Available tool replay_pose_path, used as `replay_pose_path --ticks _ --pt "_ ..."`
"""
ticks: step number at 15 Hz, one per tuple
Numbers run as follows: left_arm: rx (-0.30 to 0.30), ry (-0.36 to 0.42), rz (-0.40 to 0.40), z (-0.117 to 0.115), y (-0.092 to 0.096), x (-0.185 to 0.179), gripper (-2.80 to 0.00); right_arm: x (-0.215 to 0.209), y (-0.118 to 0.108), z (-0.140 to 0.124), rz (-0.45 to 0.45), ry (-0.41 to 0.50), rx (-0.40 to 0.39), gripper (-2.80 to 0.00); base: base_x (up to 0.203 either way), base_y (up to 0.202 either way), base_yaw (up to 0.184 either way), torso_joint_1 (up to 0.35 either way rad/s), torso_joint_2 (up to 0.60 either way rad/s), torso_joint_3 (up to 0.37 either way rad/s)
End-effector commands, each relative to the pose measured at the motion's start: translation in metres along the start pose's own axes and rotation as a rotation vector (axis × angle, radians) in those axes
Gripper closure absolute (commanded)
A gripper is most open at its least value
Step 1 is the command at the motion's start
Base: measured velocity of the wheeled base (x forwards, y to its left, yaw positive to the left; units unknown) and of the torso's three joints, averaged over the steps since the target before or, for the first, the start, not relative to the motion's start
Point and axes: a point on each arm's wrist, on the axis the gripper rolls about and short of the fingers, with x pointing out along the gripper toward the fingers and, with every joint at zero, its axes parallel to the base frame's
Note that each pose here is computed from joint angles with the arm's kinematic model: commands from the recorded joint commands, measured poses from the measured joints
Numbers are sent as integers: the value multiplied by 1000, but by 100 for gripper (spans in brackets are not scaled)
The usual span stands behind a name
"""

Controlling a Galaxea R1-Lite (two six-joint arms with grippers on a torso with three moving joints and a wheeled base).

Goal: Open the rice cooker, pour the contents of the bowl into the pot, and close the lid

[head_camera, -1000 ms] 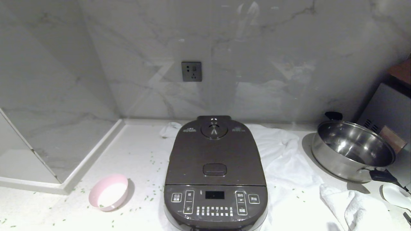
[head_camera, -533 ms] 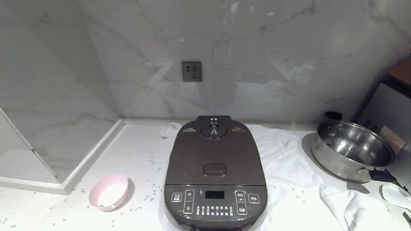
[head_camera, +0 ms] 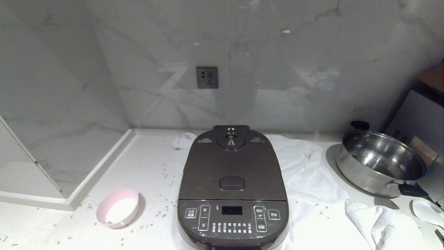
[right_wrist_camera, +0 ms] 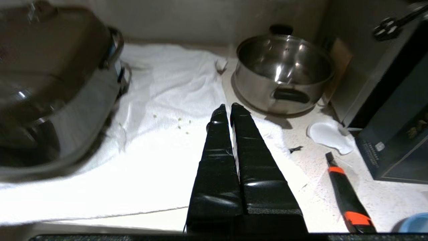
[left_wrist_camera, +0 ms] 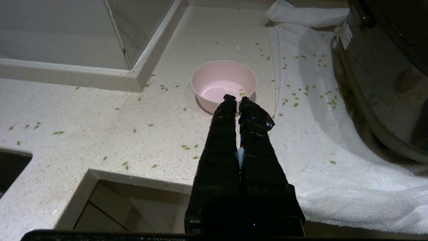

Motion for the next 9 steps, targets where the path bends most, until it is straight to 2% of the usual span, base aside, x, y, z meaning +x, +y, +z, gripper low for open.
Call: replay_pose_path --ticks 1,3,5,6,7,9 --pt "-1 1 1 0 0 0 0 27 3 -28 4 -4 -47 0 0 0 0 0 0 0" --pt "-1 1 1 0 0 0 0 46 5 -51 9 -28 -96 0 0 0 0 0 0 0" --pt "-1 1 3 0 0 0 0 55 6 -59 17 -121 -132 0 0 0 0 0 0 0" --pt "-1 0 3 0 0 0 0 55 6 -60 42 -124 -141 0 0 0 0 0 0 0" --pt "-3 0 3 0 0 0 0 56 7 -66 78 -71 -147 0 0 0 0 0 0 0" --pt "-15 1 4 0 0 0 0 56 8 -68 87 -45 -102 0 0 0 0 0 0 0"
